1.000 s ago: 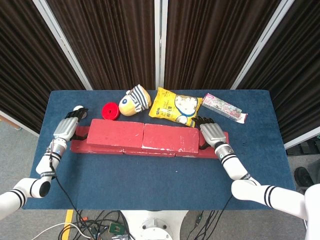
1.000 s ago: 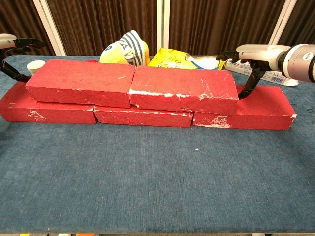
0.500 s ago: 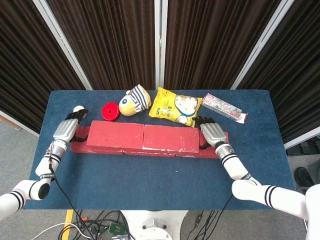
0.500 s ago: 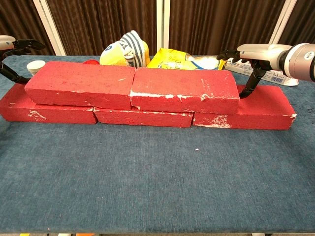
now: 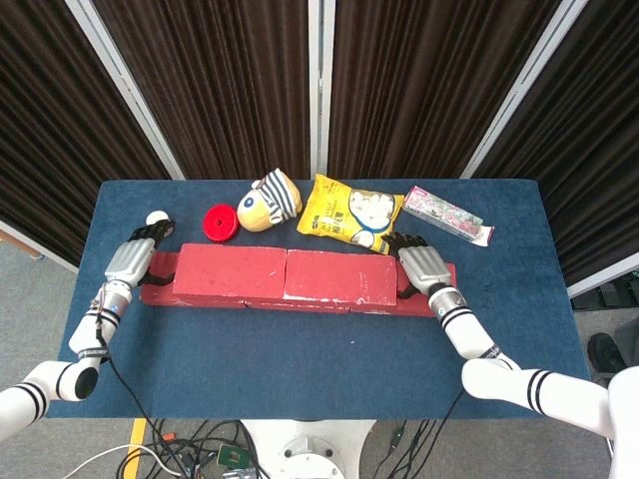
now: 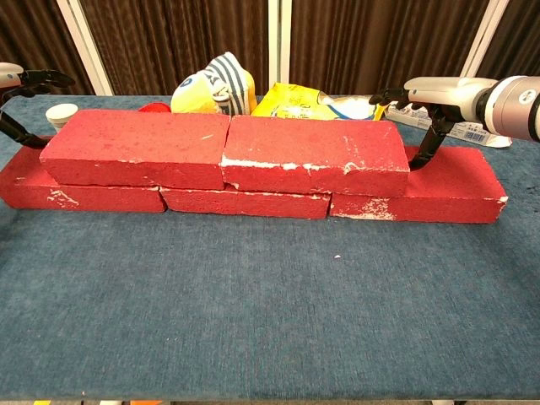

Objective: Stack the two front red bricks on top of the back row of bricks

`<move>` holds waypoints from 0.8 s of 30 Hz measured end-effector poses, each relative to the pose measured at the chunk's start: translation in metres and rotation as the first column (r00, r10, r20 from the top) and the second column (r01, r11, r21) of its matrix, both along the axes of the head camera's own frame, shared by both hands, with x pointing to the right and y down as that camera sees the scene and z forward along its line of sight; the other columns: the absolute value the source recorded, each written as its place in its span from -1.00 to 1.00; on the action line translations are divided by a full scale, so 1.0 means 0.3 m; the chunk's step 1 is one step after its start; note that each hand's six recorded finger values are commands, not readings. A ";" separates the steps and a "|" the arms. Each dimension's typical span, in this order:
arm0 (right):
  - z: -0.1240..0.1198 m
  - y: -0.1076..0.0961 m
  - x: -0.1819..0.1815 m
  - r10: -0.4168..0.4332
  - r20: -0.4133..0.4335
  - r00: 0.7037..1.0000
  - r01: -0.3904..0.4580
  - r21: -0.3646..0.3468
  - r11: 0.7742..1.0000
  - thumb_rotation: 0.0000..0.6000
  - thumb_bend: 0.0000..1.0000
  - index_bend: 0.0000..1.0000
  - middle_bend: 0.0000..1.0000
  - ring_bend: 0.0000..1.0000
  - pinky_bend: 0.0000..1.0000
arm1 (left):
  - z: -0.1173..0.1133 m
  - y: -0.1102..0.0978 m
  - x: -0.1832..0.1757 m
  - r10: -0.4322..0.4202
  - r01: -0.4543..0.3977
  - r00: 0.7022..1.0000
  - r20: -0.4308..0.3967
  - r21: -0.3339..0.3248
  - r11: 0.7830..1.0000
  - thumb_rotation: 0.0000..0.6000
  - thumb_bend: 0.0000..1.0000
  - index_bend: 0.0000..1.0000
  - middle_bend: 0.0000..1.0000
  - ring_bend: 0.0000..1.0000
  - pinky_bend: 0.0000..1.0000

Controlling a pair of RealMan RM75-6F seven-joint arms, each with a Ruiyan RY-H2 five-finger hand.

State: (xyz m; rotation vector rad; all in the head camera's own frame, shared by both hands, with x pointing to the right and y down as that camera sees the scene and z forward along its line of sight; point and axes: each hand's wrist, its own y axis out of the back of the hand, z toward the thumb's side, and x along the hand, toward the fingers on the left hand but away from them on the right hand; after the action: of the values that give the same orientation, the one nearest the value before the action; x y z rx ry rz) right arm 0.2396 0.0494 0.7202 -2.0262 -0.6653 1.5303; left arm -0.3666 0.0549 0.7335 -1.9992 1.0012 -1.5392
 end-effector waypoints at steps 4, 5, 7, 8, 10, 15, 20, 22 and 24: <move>0.002 0.000 -0.003 0.000 0.000 1.000 0.000 -0.002 1.000 1.00 -0.81 -1.00 -1.00 -1.00 -1.00 | 0.002 0.000 -0.002 -0.003 0.003 1.000 0.001 -0.001 1.000 1.00 -0.82 -0.99 -1.00 -1.00 -1.00; 0.003 0.000 -0.003 0.000 0.000 1.000 0.000 -0.002 1.000 1.00 -0.81 -1.00 -1.00 -1.00 -1.00 | 0.003 -0.001 -0.003 -0.005 0.005 1.000 0.002 -0.001 1.000 1.00 -0.82 -0.99 -1.00 -1.00 -1.00; 0.003 0.000 -0.002 0.000 -0.001 1.000 0.000 -0.002 1.000 1.00 -0.81 -1.00 -1.00 -1.00 -1.00 | 0.006 -0.002 -0.003 -0.007 0.007 1.000 0.001 -0.004 1.000 1.00 -0.82 -0.99 -1.00 -1.00 -1.00; 0.003 0.000 -0.001 0.000 -0.002 1.000 0.000 -0.002 1.000 1.00 -0.81 -1.00 -1.00 -1.00 -1.00 | 0.006 -0.002 -0.003 -0.006 0.006 1.000 0.001 -0.003 1.000 1.00 -0.82 -0.99 -1.00 -1.00 -1.00; 0.002 -0.002 0.000 0.001 -0.003 1.000 -0.001 -0.001 1.000 1.00 -0.81 -1.00 -1.00 -1.00 -1.00 | 0.005 -0.001 -0.002 -0.005 0.005 1.000 0.000 -0.003 1.000 1.00 -0.82 -0.99 -1.00 -1.00 -1.00; -0.003 -0.007 0.007 0.005 -0.004 1.000 -0.005 0.003 1.000 1.00 -0.81 -1.00 -1.00 -1.00 -1.00 | 0.001 0.002 -0.003 -0.004 0.004 1.000 -0.002 0.000 1.000 1.00 -0.82 -0.99 -1.00 -1.00 -1.00; -0.008 -0.009 0.009 0.007 -0.003 1.000 -0.007 0.006 1.000 1.00 -0.81 -1.00 -1.00 -1.00 -1.00 | -0.002 0.005 -0.004 -0.003 0.003 1.000 -0.001 0.000 1.000 1.00 -0.82 -0.99 -1.00 -1.00 -1.00; -0.008 -0.008 0.008 0.007 -0.002 1.000 -0.007 0.006 1.000 1.00 -0.81 -1.00 -1.00 -1.00 -1.00 | -0.002 0.005 -0.005 -0.004 0.004 1.000 0.000 0.000 1.000 1.00 -0.82 -0.99 -1.00 -1.00 -1.00; -0.008 -0.008 0.009 0.007 -0.002 1.000 -0.007 0.005 1.000 1.00 -0.81 -1.00 -1.00 -1.00 -1.00 | -0.001 0.004 -0.007 -0.006 0.006 1.000 0.001 -0.001 1.000 1.00 -0.82 -0.99 -1.00 -1.00 -1.00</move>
State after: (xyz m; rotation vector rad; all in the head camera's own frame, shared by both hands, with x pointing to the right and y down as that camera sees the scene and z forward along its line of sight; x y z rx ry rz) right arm 0.2422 0.0471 0.7179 -2.0202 -0.6759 1.5328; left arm -0.3688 0.0561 0.7331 -1.9978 1.0075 -1.5439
